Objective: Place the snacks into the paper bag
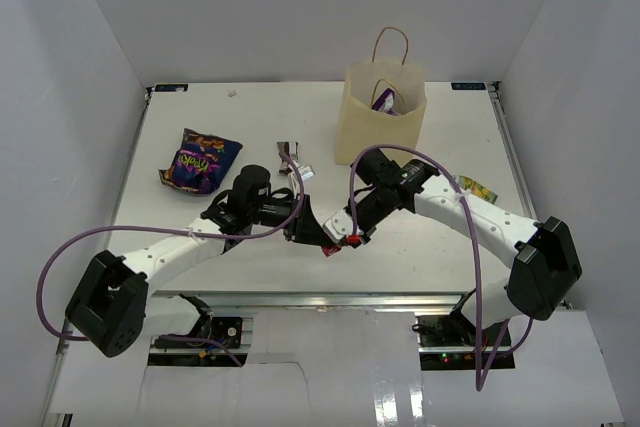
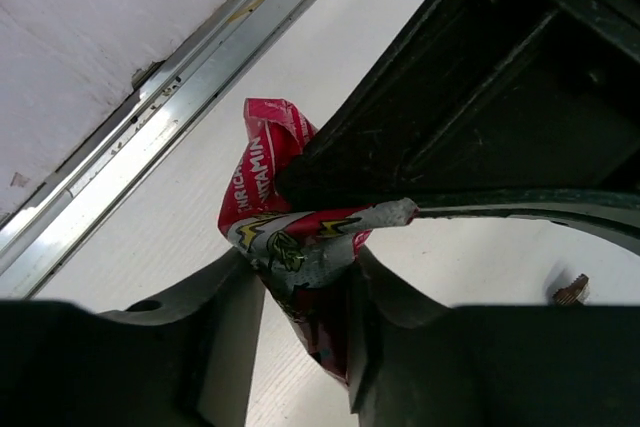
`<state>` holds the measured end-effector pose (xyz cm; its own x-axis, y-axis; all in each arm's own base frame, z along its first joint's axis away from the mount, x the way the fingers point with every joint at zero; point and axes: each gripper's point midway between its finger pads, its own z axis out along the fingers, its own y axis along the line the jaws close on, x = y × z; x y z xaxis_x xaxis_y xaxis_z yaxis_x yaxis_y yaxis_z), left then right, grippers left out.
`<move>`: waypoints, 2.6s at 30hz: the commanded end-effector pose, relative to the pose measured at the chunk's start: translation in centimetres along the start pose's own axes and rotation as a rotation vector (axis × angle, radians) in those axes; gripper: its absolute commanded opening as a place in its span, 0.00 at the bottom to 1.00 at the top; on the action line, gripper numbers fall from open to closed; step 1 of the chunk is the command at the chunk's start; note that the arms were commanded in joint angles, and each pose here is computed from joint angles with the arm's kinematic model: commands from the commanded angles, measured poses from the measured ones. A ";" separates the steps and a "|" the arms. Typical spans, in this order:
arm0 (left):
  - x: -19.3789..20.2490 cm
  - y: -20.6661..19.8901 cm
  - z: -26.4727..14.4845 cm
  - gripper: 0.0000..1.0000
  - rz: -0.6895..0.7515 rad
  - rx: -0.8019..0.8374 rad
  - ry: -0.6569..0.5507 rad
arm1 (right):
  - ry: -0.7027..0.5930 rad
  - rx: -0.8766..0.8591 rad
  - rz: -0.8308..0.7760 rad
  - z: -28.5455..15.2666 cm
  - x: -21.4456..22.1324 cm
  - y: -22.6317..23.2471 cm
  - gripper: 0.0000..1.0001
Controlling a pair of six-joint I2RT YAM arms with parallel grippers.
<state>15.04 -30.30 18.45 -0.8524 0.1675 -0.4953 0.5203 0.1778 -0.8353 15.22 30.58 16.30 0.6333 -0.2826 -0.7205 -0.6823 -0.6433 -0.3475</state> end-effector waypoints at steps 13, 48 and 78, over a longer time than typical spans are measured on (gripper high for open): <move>-4.8 -3.9 -2.8 0.64 0.209 -0.122 -0.147 | 0.028 0.044 0.045 -2.0 -1.6 1.3 0.09; -7.3 5.1 -10.6 0.97 0.033 -0.785 -0.545 | -0.042 1.156 0.742 -32.8 7.6 -21.0 0.25; -21.0 27.6 -9.5 0.61 -0.106 -1.218 -0.348 | -0.017 0.957 0.833 -26.3 5.6 -1.4 0.95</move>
<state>46.35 -19.83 6.31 -0.7932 -0.1443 -0.5916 -0.0032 0.9725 -0.2330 30.41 10.81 29.08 -0.1168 -0.3462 -0.9309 -0.8456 0.5262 -0.0896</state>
